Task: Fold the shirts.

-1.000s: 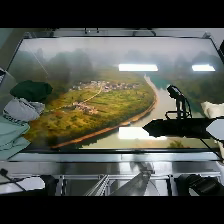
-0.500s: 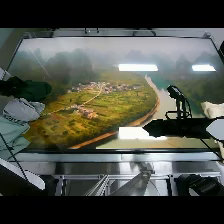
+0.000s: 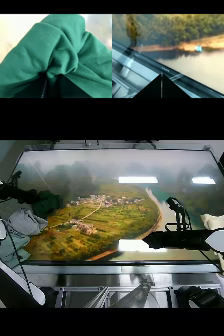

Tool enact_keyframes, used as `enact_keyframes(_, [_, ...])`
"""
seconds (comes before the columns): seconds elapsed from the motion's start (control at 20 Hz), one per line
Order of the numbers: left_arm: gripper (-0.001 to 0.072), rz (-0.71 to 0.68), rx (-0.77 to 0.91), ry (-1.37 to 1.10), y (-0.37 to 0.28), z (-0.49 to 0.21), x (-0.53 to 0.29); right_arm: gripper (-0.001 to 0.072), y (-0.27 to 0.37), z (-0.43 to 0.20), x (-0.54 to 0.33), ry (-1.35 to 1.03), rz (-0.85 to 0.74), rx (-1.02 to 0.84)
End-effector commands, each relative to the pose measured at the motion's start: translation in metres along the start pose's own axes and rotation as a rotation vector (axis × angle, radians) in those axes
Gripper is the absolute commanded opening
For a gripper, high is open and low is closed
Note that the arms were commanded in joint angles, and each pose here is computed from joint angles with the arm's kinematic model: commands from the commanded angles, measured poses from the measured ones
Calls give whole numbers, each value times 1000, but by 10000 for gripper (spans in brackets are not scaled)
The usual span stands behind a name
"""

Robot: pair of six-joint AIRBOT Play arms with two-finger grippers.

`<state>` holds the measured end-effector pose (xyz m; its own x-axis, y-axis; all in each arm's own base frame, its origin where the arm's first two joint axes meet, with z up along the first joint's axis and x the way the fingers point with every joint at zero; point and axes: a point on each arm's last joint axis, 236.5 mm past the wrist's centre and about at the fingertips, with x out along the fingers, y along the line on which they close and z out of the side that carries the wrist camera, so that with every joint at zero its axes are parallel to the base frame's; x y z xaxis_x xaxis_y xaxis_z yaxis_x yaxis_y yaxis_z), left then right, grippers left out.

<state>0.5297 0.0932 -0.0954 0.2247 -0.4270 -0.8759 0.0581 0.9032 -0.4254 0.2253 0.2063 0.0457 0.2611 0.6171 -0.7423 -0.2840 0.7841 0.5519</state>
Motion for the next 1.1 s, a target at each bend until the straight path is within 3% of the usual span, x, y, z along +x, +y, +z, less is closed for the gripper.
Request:
enact_keyframes(0.0, [30,-325,172,-37,-151,20,-16,15,0,0,0,0,1,-1])
enact_keyframes(0.1, [24,-501,267,-38,-248,12,-38,14,0,0,0,0,1,-1])
enact_keyframes(0.3, [21,-604,449,125,-381,-65,-32,14,0,0,0,0,1,-1])
enact_keyframes(0.6, [23,-641,512,393,-470,-197,42,14,0,0,0,0,1,-1])
enact_keyframes(0.65, [71,-633,509,399,-474,-205,51,15,0,0,0,0,1,-1])
enact_keyframes(0.75, [578,-635,516,404,-478,-206,56,14,1,0,0,0,4,1])
enact_keyframes(0.8, [720,-639,510,402,-477,-199,50,14,2,0,0,1,8,4])
enact_keyframes(0.9, [717,-641,459,423,-467,-180,25,14,5,-11,0,46,22,6])
enact_keyframes(1.0, [625,-651,415,518,-439,-181,-6,14,-2,-26,-2,110,-3,-24])
enact_keyframes(1.05, [620,-653,373,575,-424,-192,-16,14,-14,-35,-4,151,-55,-31])
